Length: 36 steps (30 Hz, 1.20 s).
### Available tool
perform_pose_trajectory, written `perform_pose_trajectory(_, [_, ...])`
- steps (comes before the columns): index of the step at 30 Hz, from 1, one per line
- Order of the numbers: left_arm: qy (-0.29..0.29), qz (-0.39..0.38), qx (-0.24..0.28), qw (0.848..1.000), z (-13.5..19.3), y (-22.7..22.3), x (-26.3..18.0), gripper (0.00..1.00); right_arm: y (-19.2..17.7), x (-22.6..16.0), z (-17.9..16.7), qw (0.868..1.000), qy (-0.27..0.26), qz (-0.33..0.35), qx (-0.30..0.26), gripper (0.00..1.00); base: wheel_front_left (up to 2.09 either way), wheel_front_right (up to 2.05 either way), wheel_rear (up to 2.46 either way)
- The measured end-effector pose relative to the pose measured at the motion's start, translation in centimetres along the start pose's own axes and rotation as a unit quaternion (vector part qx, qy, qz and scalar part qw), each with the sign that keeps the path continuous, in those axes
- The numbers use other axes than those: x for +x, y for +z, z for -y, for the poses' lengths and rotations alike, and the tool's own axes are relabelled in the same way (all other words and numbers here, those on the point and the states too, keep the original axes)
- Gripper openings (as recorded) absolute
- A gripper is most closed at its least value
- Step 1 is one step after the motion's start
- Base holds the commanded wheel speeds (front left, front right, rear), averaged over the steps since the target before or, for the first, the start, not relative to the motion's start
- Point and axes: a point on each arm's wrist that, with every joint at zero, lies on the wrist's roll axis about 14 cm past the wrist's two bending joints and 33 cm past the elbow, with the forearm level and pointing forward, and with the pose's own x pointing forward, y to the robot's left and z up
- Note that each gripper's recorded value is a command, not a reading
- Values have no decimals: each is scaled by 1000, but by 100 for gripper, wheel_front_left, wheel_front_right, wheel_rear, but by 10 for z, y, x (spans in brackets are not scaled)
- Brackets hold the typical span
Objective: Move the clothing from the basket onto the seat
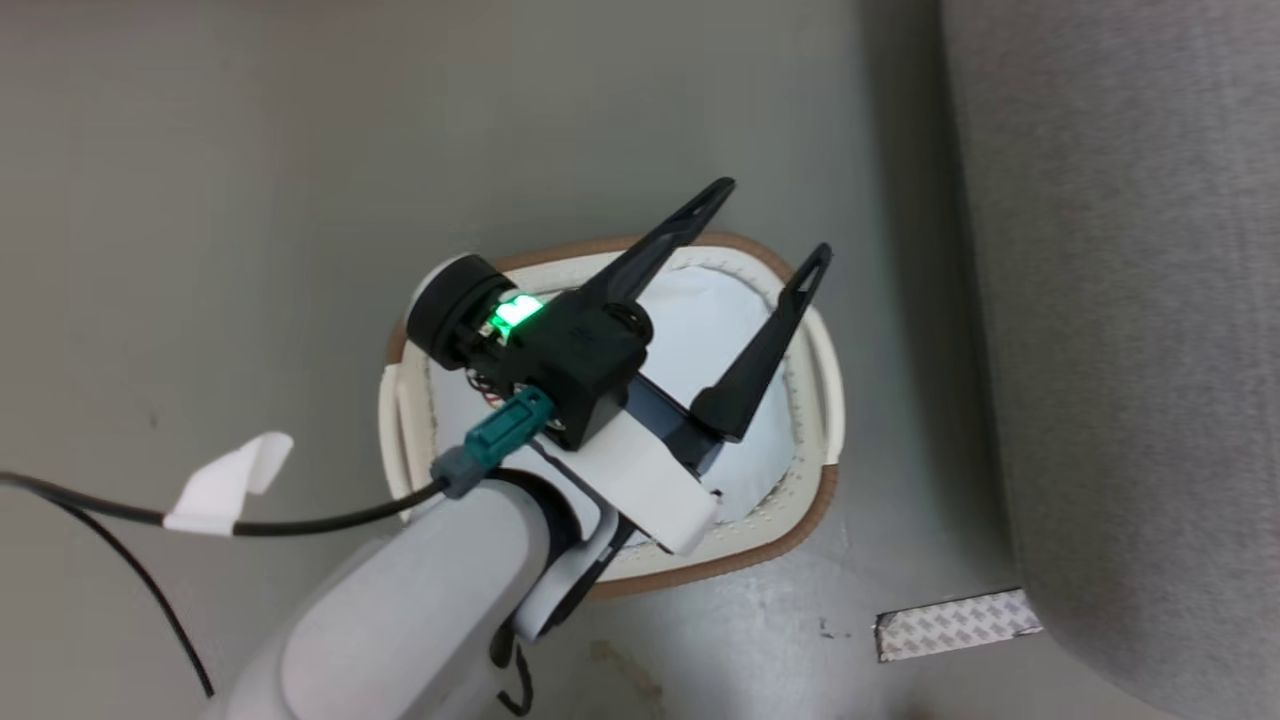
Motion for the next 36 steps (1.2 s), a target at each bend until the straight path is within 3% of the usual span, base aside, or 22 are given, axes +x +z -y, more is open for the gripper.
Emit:
perform_pose_trajectory(4, [12,-6,-2,1000,-8,-9,-5,100,-90,-19,-22,996,3,-93,3,0,0,0,0])
perform_pose_trajectory(7, [16,-4,4,1000,-8,-5,-7,100,-101,-30,-21,995,5,-103,-8,0,0,0,0])
perform_pose_trajectory(9, [20,-4,6,1000,-7,-2,-10,100,-98,-37,-18,995,5,-100,-11,55,0,0,0])
perform_pose_trajectory(10, [22,-5,9,1000,-7,0,-12,100,-97,-42,-18,995,7,-100,-9,100,0,0,0])
perform_pose_trajectory(21, [70,31,18,997,5,38,-47,100,-73,-111,-1,996,36,-75,-23,100,0,0,0])
perform_pose_trajectory(29, [153,49,38,986,1,60,-100,100,-32,-180,-14,997,75,17,16,100,0,0,0])
perform_pose_trajectory(36, [242,34,55,968,-9,57,-169,100,-11,-247,-53,987,124,69,72,100,0,0,0])
